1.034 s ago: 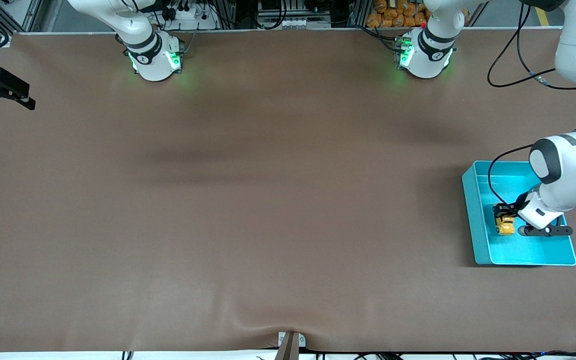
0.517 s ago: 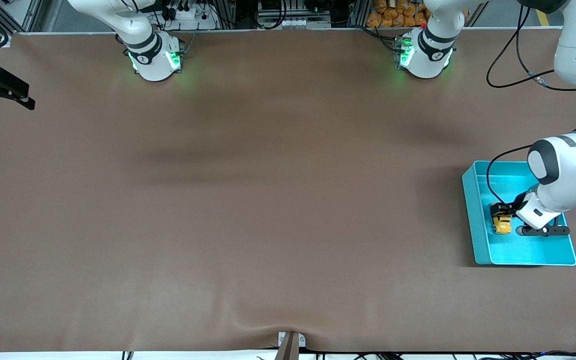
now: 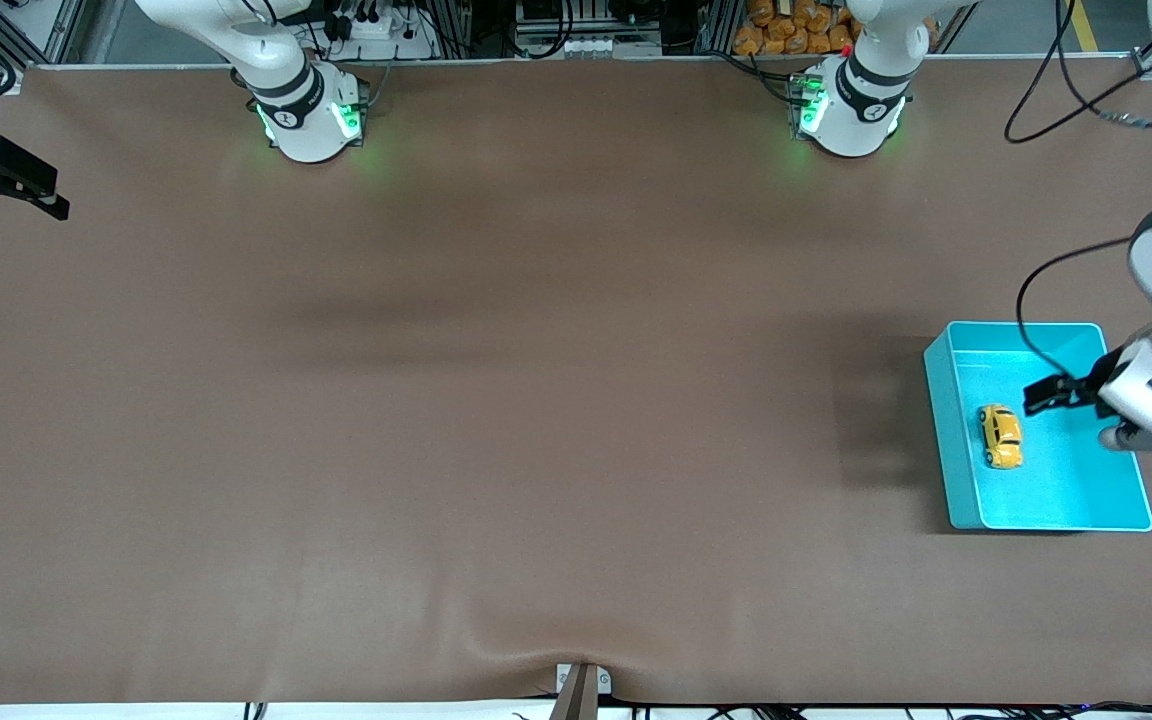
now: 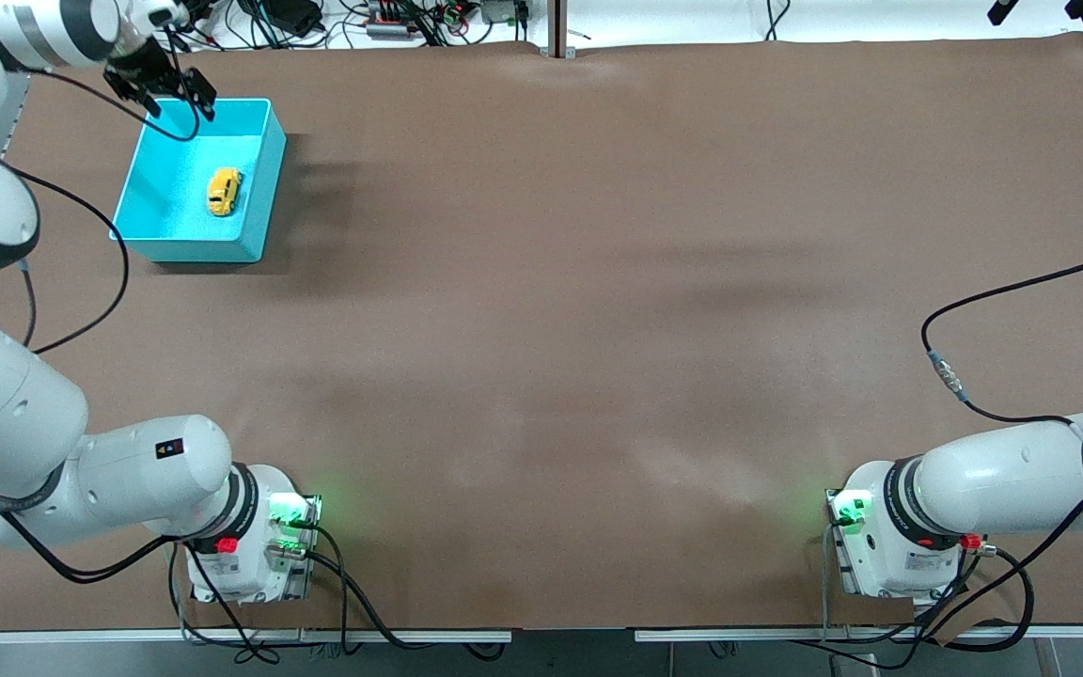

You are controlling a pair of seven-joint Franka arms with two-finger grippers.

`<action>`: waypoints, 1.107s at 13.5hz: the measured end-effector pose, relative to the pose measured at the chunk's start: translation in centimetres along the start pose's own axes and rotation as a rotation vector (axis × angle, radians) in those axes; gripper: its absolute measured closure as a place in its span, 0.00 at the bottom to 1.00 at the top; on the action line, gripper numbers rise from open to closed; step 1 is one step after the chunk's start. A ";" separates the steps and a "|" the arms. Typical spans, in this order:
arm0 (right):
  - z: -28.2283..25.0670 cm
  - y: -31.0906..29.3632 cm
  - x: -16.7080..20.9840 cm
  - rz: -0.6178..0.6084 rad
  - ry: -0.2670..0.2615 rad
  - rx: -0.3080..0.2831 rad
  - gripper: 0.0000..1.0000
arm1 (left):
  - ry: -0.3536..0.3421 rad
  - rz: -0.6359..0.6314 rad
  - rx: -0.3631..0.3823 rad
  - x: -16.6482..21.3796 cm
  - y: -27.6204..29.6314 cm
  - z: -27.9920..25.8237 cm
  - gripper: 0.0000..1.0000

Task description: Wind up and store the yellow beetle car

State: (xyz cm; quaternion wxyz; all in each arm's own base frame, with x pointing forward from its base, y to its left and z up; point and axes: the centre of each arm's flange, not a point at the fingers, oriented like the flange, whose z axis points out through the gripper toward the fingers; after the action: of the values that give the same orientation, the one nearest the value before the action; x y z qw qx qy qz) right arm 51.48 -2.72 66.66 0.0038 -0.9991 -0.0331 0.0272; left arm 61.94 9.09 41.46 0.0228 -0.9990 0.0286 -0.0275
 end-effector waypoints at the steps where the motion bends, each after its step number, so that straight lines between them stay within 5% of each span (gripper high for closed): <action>1: 0.1 0.1 0.0 0.003 -0.001 0.000 0.00 | -0.009 -0.004 0.000 -0.5 1.8 -2.5 0.00; 8: 0.2 0.2 0.2 0.003 -0.005 0.000 0.00 | -0.063 0.005 0.034 -4.7 14.8 -13.4 0.00; 15: 0.2 0.9 0.1 0.018 -0.005 0.000 0.00 | -0.098 -0.015 -0.023 -6.2 14.6 -22.2 0.00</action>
State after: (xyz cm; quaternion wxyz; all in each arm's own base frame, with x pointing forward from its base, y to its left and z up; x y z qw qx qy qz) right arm 51.59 -3.62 66.40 0.0033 -0.9993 -0.0244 0.0298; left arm 53.68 -6.08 62.55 0.0123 -0.9995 0.0202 0.0219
